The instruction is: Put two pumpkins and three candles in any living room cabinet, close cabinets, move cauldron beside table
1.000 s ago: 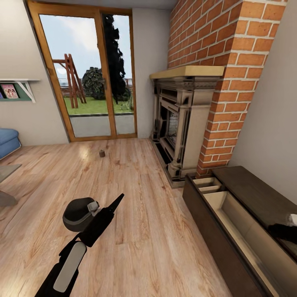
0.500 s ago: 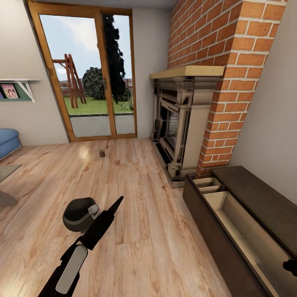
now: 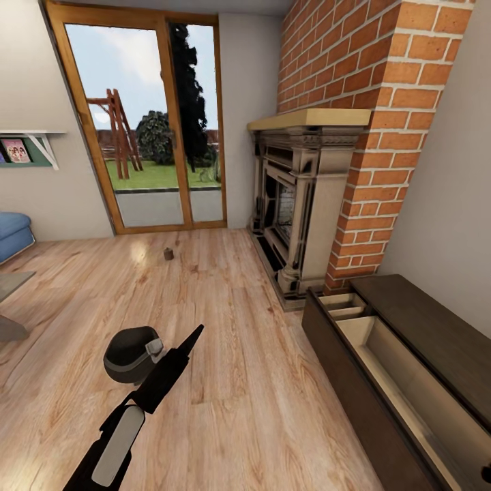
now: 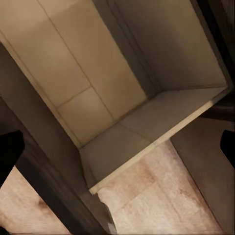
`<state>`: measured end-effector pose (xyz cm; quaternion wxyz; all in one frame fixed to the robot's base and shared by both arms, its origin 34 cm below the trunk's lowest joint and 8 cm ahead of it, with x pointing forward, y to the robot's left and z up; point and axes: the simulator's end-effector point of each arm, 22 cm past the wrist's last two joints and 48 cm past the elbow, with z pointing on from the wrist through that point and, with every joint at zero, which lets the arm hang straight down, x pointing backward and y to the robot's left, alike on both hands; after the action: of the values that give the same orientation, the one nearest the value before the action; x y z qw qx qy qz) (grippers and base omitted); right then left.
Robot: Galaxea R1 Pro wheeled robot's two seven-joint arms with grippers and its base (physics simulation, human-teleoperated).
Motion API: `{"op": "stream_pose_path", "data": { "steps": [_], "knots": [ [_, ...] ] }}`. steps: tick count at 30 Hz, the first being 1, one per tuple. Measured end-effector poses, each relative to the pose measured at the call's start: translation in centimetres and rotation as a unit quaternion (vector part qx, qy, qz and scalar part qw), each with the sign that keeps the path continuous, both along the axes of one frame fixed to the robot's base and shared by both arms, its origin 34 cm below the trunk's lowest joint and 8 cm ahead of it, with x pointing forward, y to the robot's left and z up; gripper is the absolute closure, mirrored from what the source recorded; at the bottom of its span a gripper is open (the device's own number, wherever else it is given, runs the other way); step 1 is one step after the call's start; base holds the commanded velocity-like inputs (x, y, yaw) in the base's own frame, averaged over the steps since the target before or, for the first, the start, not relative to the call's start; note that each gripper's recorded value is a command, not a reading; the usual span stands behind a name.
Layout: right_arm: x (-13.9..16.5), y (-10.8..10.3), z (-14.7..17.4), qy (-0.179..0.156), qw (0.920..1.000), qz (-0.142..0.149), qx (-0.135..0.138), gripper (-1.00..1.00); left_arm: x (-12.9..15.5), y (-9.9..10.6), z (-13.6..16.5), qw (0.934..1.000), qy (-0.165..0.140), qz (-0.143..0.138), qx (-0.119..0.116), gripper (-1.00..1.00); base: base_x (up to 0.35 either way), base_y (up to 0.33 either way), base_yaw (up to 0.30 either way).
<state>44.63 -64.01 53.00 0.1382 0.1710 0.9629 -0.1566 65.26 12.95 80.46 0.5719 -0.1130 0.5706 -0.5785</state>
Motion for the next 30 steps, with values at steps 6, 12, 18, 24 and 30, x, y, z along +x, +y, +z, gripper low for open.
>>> {"op": "stream_pose_path", "data": {
  "steps": [6, 12, 18, 24, 30],
  "knots": [
    [-0.4, -1.3, 0.6, 0.004, 0.9999, -0.002, -0.01, -1.0, 0.0, 0.1, 0.0, 1.0, 0.0, 0.001, -0.001, -1.0, 0.0, 0.0, 0.0],
    [-0.5, -2.0, 1.1, 0.004, 0.9999, -0.003, -0.015, -1.0, 0.0, 0.1, 0.0, 1.0, 0.0, 0.001, -0.001, -1.0, -0.14, 0.0, 0.0],
    [-0.1, -1.6, 1.3, -0.003, 1.0, 0.006, 0.005, -1.0, 0.0, 0.1, 0.0, 1.0, 0.0, 0.001, -0.001, -1.0, -0.148, 0.0, 0.0],
    [0.1, -1.4, 1.6, -0.01, 0.9995, 0.016, 0.027, -1.0, 0.0, 0.0, 0.0, 1.0, 0.0, 0.001, -0.001, -1.0, -0.014, 0.0, 0.0],
    [-0.7, -1.1, 1.2, -0.005, 0.9983, 0.02, 0.054, -1.0, 0.0, 0.0, 0.0, 1.0, 0.001, 0.001, 0.0, -1.0, -0.001, 0.0, 0.0]
  ]
}}
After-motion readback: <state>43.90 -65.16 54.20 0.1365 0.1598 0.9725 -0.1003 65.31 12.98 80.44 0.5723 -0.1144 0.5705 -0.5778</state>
